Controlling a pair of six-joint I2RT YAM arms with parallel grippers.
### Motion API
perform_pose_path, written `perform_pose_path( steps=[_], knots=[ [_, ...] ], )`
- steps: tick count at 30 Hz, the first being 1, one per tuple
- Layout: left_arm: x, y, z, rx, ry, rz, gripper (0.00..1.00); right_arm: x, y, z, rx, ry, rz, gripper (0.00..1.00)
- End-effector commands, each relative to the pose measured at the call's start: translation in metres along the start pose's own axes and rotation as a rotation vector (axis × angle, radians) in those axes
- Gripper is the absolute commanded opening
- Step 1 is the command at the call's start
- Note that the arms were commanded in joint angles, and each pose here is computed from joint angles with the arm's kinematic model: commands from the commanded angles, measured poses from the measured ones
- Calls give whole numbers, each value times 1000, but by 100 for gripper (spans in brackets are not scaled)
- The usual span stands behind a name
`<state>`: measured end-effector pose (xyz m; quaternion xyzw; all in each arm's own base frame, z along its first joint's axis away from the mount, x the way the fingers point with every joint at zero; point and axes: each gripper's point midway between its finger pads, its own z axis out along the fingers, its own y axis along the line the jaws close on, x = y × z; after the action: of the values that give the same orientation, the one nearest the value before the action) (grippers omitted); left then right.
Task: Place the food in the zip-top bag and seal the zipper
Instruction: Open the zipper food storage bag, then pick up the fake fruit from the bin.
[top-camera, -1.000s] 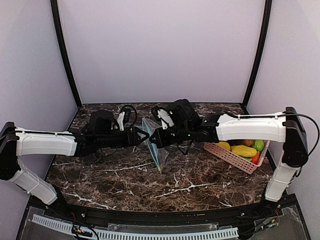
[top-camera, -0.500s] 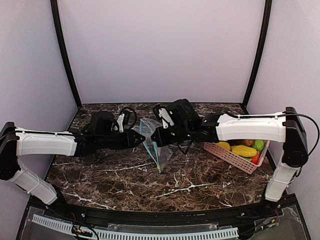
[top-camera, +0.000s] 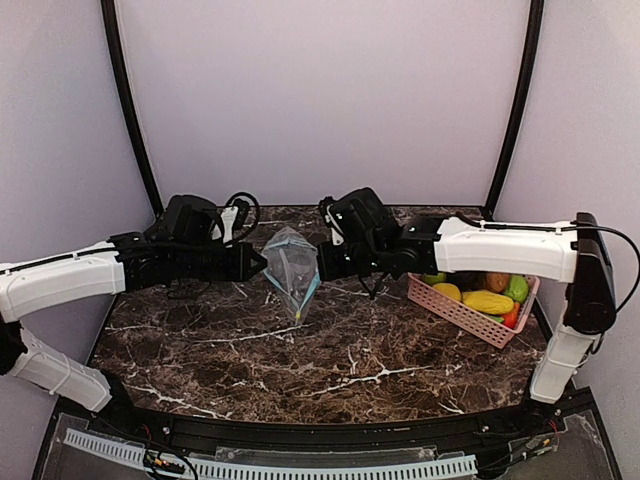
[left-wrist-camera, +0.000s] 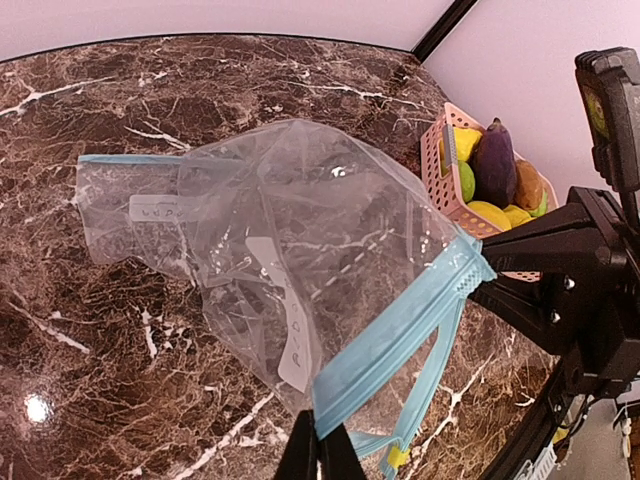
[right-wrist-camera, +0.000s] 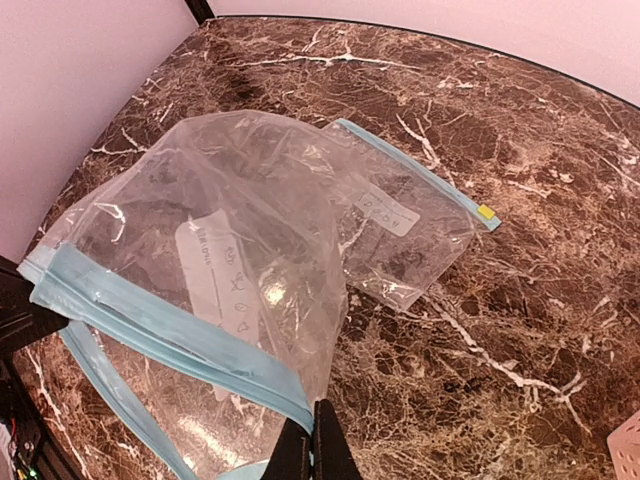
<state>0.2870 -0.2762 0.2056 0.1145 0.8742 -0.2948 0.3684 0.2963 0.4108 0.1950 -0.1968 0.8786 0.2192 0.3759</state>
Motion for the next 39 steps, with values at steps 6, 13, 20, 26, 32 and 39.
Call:
perform_pose_path(
  steps=[6, 13, 20, 26, 32, 39],
  knots=[
    [31, 10, -9, -55, 170, 54, 1, 2, -11, 13, 17, 35, 84, 0],
    [33, 2, 13, -1, 175, -11, 1, -6, 17, -12, -168, 2, -5, 43],
    [23, 2, 25, -15, 149, -14, 1, -4, -13, -66, -115, -19, -15, 83],
    [21, 1, 30, -11, 144, -10, 1, 12, -59, -95, 4, 19, -9, 95],
    [15, -6, 31, 23, 138, 5, 1, 44, -142, -117, 211, 170, 79, 99],
    [15, -10, 27, 46, 178, 48, 1, 96, -216, -135, 378, 355, 187, 99]
  ],
)
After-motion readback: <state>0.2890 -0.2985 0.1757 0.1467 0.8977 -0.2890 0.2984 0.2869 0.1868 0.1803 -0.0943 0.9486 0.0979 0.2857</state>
